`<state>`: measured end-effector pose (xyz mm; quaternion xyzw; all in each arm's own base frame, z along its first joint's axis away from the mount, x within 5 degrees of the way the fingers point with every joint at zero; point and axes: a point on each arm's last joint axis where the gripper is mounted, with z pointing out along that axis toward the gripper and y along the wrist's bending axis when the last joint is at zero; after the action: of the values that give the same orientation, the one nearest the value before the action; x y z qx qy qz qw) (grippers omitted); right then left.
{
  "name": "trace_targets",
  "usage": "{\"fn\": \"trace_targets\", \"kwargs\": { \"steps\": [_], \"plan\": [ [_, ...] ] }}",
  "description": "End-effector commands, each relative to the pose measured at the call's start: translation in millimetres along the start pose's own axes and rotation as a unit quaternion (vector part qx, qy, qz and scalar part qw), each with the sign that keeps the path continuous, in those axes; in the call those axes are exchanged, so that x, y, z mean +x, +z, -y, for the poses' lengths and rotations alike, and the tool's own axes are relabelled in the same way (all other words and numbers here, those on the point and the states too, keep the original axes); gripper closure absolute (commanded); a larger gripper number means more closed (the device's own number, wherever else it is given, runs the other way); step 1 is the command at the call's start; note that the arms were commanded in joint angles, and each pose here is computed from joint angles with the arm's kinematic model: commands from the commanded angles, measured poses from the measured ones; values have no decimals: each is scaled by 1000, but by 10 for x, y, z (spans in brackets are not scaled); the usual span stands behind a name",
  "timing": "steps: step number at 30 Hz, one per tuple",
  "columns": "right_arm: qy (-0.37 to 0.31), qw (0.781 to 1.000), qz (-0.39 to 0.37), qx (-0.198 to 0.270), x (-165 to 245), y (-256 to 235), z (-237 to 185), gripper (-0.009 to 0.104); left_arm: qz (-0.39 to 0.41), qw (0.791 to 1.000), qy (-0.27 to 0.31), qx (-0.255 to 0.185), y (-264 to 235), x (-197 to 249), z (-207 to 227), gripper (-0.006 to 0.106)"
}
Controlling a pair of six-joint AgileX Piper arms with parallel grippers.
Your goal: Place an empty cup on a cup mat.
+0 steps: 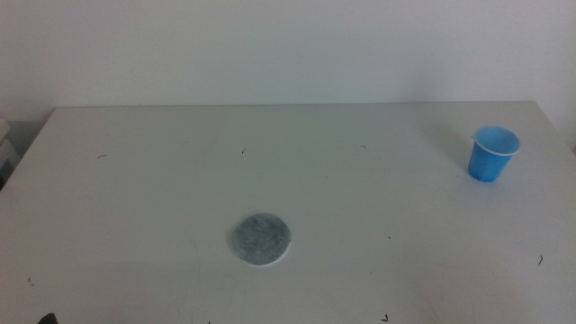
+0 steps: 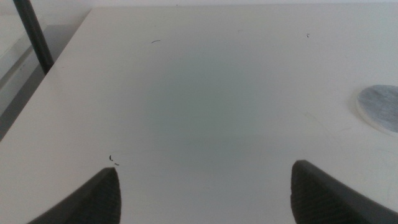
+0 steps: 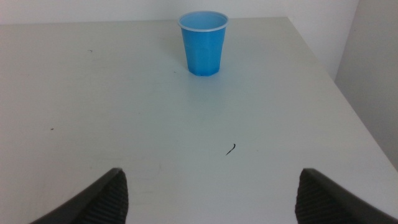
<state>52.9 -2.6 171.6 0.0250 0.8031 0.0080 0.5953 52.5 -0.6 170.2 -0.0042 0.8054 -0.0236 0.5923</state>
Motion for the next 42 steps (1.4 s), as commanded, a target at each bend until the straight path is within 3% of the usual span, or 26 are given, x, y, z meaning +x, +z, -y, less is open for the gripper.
{"fn": "trace_targets", "kwargs": {
  "steps": [1,16,31,42],
  "plan": [
    [-6,999,52,-3,-98,-31,-7,23,39,999,-2,4,-13,-81,9,-5],
    [-1,1000,0,11,-936,-195,-27,23,39,999,-2,4,-13,-81,9,-5],
    [19,987,-158,27,-1761,10,-79,23,39,999,-2,4,-13,-81,9,-5],
    [41,985,-166,20,-2456,291,-152,23,39,999,-2,4,-13,-81,9,-5]
  ]
}}
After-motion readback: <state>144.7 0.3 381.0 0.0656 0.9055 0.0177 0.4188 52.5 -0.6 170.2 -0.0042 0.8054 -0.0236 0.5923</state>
